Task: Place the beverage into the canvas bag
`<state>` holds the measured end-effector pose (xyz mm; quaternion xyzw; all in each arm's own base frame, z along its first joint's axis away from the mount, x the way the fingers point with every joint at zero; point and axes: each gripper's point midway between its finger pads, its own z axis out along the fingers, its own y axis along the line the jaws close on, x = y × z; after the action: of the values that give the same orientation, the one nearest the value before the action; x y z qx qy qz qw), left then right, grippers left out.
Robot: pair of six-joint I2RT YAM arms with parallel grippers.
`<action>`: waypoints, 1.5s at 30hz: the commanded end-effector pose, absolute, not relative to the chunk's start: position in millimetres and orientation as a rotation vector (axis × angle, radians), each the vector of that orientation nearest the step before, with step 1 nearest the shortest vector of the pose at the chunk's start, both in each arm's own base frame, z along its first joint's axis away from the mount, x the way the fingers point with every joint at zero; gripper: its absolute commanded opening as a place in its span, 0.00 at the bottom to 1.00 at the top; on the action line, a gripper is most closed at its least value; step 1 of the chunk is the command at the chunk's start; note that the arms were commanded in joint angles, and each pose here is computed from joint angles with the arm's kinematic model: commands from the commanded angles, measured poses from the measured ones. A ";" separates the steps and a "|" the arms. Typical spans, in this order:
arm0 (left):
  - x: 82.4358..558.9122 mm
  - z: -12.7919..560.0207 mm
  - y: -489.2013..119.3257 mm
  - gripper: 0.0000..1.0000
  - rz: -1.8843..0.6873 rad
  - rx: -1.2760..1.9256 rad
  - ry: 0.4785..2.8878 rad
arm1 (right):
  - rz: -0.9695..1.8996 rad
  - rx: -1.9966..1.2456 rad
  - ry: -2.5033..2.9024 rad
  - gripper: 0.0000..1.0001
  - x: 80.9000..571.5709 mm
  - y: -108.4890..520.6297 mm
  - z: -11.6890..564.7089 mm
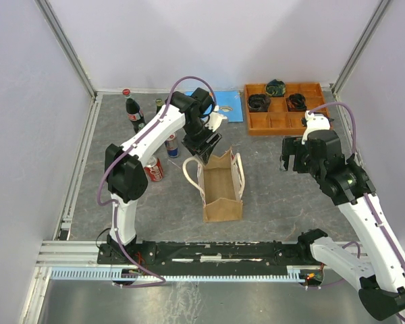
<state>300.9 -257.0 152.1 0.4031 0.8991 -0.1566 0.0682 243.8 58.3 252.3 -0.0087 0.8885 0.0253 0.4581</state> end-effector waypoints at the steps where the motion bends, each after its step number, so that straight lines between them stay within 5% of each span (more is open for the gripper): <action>1: 313.9 175.3 -270.1 0.82 -0.502 1.183 2.611 | 0.062 0.000 2.140 0.95 245.9 56.2 265.3; 12: 385.6 296.0 -285.4 0.89 -0.504 0.841 2.211 | 0.071 -0.002 2.130 0.95 250.2 58.9 269.4; 19: 460.0 333.3 -167.8 0.90 -0.289 0.290 2.116 | 0.060 -0.003 2.135 0.95 251.0 57.8 268.7; 26: 449.2 372.2 -87.7 0.95 -0.121 0.080 1.900 | 0.059 0.005 2.145 0.95 250.0 57.7 264.9; 36: 446.3 357.2 -2.1 0.98 0.042 -0.202 1.824 | 0.098 0.000 2.159 0.95 249.7 63.9 258.5; 45: 455.7 321.1 10.2 0.99 0.064 -0.218 1.731 | 0.116 -0.015 2.166 0.95 250.8 68.0 261.5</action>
<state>446.4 8.0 278.4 -0.0741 0.8250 0.0383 0.5589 245.0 62.1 246.7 -0.0085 0.8934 0.0313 0.4480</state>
